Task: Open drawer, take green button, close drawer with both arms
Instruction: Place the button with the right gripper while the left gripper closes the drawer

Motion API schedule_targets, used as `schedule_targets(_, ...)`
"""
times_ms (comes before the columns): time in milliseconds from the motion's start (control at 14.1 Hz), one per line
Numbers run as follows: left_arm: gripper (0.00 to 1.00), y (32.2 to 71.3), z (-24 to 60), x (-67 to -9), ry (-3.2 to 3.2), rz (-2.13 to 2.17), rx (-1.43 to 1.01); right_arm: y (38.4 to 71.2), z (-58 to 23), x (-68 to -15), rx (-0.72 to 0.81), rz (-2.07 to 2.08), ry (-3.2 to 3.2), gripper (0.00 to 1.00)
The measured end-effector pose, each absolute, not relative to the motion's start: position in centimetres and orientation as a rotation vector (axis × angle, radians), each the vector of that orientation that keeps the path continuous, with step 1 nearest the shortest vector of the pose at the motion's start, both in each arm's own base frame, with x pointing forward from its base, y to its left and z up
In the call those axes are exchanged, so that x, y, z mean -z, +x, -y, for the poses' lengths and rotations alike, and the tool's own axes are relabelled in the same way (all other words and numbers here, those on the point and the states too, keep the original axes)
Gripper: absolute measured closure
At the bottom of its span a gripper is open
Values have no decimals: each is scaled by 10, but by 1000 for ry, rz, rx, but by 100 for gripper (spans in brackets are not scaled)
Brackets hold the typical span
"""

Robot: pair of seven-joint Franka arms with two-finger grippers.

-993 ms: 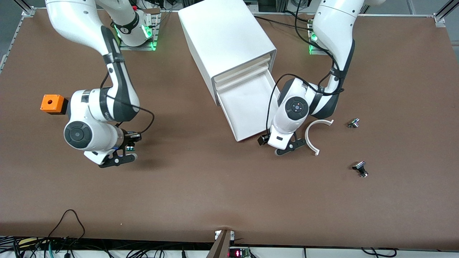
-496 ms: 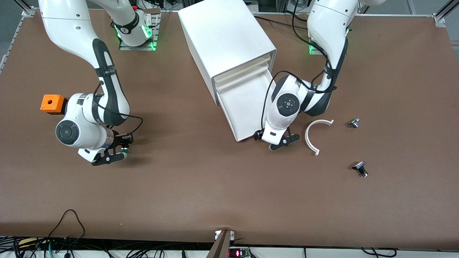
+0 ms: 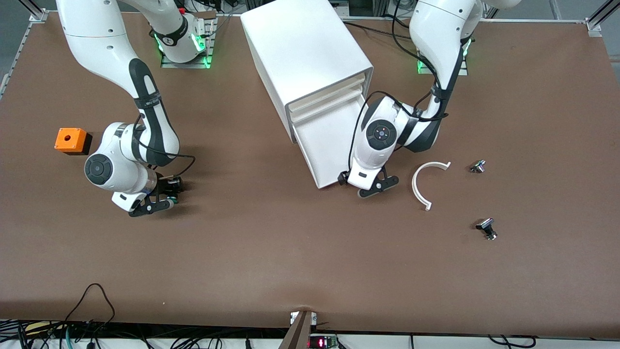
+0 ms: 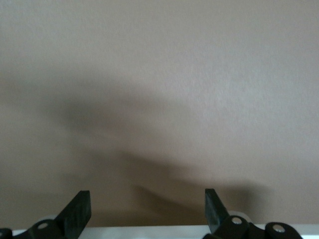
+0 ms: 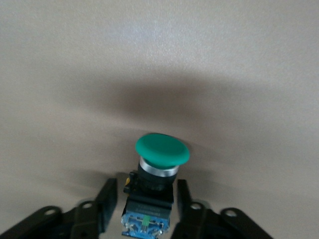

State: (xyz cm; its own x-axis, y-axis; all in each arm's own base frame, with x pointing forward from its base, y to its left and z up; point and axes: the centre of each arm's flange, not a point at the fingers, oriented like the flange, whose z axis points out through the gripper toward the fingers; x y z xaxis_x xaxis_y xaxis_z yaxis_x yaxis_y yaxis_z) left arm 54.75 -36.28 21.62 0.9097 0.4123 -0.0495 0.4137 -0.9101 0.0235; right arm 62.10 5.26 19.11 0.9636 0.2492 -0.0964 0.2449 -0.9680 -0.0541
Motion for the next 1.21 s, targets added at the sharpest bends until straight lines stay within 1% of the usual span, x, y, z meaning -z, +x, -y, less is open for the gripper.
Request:
schedule_targets(213,0,524,376,-220,3048,-641,90,627,-57,-219,-98,393,-3059,9)
schedule_targets(284,0,516,380,-220,3053,-632,98,629,-59,-234,-77,396,-3049,2)
schedule_targets(496,0,494,390,-221,3068,-601,124,630,-66,-290,-18,410,-3008,1)
schedule_targets(780,0,468,400,-223,3078,-553,157,621,-68,-372,15,496,-2983,1)
schedule_targets(993,0,453,410,-220,3083,-535,184,604,-62,-438,45,573,-2989,1)
schedule_targets(1206,0,438,422,-220,3084,-502,207,586,-57,-498,35,616,-2979,0)
